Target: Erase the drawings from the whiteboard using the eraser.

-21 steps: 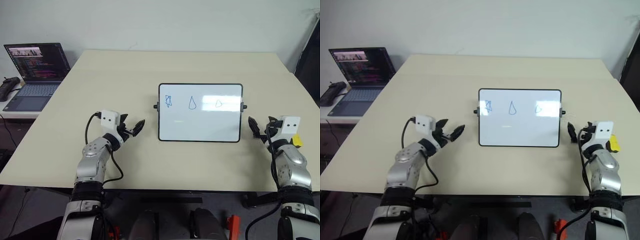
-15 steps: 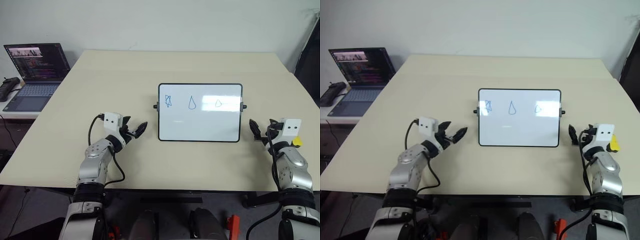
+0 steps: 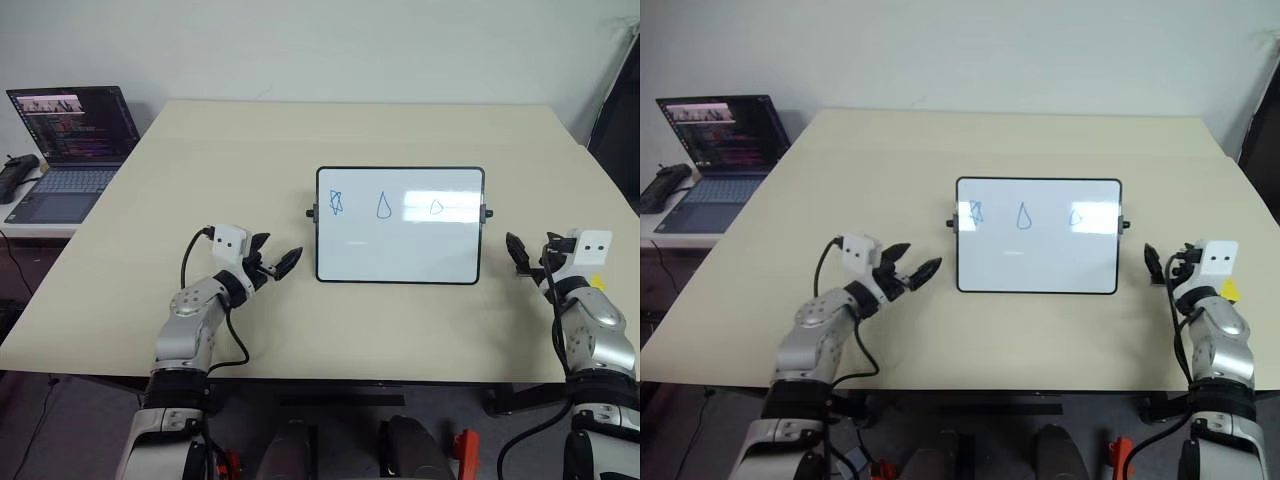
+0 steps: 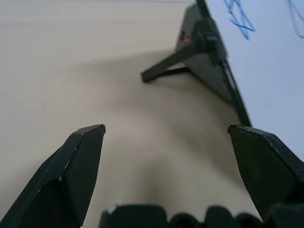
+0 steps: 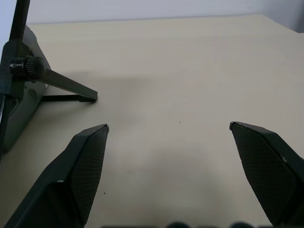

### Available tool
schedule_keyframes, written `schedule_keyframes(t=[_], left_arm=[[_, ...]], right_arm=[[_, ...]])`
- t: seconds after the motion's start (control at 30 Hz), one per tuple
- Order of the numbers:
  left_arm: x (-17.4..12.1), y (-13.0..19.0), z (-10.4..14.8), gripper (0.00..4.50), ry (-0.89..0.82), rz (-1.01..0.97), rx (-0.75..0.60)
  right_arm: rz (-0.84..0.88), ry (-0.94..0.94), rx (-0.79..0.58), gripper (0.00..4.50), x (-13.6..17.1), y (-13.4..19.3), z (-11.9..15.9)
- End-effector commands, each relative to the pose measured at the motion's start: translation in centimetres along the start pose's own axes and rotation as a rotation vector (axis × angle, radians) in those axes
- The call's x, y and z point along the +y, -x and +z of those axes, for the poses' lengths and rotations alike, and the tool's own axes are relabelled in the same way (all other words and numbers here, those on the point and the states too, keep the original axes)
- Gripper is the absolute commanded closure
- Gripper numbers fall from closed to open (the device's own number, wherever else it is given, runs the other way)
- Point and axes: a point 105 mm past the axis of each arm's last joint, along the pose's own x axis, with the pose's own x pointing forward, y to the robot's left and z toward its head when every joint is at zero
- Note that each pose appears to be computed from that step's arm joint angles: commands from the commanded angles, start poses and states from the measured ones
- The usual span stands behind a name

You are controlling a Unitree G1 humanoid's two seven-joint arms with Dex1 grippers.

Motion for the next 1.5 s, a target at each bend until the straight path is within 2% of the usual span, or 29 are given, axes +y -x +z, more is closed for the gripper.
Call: schedule_keyframes(t=[0.03,0.1,0.17,0.23,0.37,0.47,0.63,0.77,1.0,1.5], left_arm=[[-0.1,1.3,3.8,0.00,-0.041,-0.088,-0.081],[-1.0,1.9,5.4,0.00,-0.031,-0.182,-0.097],[-3.6,2.8,7.2,0.00,-0.044,-0.372,-0.094],[-5.8,3.2,7.9,0.00,-0.065,-0.512,-0.063],[-10.3,2.3,8.1,0.00,-0.088,-0.721,-0.033],[-13.8,0.1,7.5,0.00,-0.095,-0.868,-0.052],[-16.9,-2.8,6.8,0.00,-0.092,-0.965,-0.073],[-19.4,-4.2,6.1,0.00,-0.041,-1.024,-0.076],[-21.0,-4.6,5.3,0.00,-0.021,-1.061,-0.065],[-19.8,-3.8,4.5,0.00,-0.011,-0.991,-0.026]], right_arm=[[0.015,0.043,-0.058,0.03,-0.4,0.5,2.8],[0.023,0.049,-0.065,0.03,-0.5,0.8,3.6],[0.011,0.041,-0.076,0.03,-0.9,1.3,4.5],[0.009,0.020,-0.073,0.03,-1.2,1.6,4.9],[0.019,0.023,-0.029,0.03,-1.5,2.1,4.9],[-0.031,0.037,0.005,0.03,-3.4,2.8,5.4],[-0.100,0.060,0.090,0.03,-6.2,3.0,5.3],[-0.108,0.060,0.210,0.03,-7.9,3.0,3.8],[-0.052,0.041,0.295,0.03,-8.8,2.1,2.8],[-0.056,0.022,0.378,0.03,-10.1,2.6,0.9]])
